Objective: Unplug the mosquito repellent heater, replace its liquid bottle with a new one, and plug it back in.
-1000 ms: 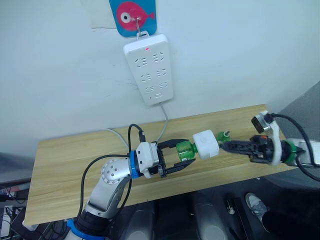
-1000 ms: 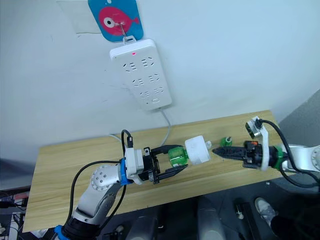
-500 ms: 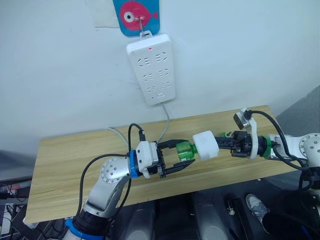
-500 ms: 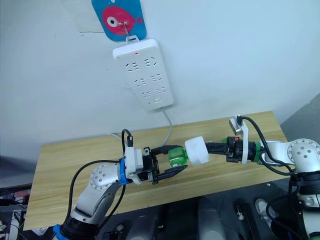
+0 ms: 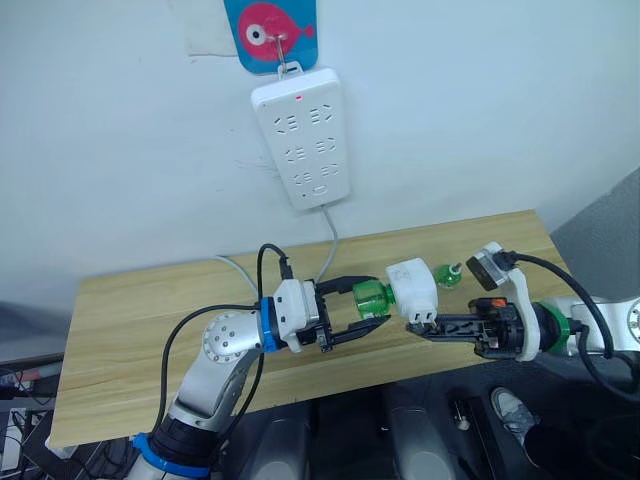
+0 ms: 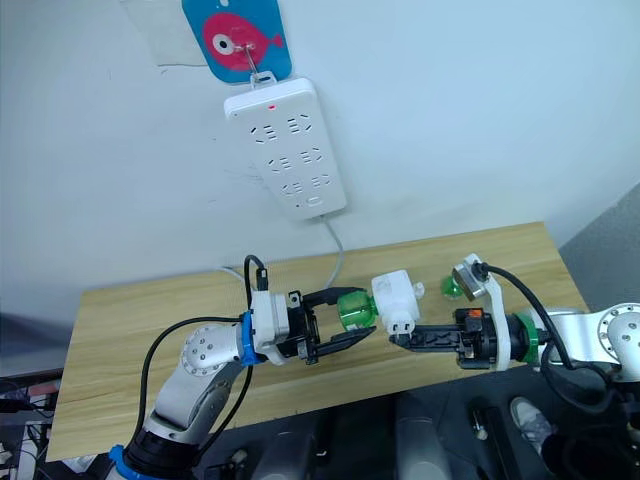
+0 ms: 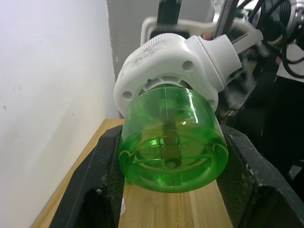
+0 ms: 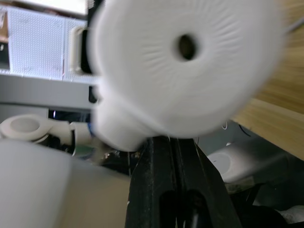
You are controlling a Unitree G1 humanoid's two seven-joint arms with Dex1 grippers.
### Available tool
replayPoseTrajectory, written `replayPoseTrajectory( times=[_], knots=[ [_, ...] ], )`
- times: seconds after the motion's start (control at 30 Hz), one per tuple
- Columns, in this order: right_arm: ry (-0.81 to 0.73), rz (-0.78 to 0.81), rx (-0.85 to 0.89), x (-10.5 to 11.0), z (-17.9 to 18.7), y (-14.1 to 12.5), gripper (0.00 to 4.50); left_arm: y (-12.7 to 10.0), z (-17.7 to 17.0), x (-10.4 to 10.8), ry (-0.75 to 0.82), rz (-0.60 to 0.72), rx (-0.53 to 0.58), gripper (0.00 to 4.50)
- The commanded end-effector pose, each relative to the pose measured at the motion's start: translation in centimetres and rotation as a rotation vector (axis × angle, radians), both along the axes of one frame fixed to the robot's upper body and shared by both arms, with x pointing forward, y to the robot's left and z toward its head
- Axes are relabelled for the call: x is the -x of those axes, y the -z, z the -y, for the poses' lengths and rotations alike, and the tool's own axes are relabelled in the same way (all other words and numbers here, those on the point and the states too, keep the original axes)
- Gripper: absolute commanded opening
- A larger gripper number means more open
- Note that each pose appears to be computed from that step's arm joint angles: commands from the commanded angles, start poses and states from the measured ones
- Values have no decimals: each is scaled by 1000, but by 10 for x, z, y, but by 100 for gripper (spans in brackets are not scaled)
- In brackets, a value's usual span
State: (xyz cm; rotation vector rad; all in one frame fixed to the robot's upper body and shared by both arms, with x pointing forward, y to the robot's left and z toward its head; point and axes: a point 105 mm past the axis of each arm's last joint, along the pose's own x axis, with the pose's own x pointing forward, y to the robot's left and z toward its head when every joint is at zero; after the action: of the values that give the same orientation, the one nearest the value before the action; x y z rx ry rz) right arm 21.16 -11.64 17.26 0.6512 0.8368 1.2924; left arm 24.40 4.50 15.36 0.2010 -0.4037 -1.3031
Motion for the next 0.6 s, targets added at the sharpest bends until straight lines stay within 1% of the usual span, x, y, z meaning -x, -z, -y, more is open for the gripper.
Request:
replayPoseTrajectory(
  times=[0.03,0.13,0.27,0.37,0.43,0.6],
  knots=[
    [-91,42,-51,13,-6,-16,5,-7,2,3,9,39,24,225],
    [-135,78,-62,17,-10,-24,5,-7,2,3,11,39,24,225],
    [-143,142,-72,12,-15,-37,5,-7,2,4,12,39,24,225],
    [-115,189,-76,0,-20,-46,5,-6,3,5,19,38,21,225],
    [-83,208,-89,-11,-22,-53,5,-6,4,6,26,41,18,225],
    [-10,228,-56,-29,-24,-57,5,-5,4,7,32,42,15,225]
  ],
)
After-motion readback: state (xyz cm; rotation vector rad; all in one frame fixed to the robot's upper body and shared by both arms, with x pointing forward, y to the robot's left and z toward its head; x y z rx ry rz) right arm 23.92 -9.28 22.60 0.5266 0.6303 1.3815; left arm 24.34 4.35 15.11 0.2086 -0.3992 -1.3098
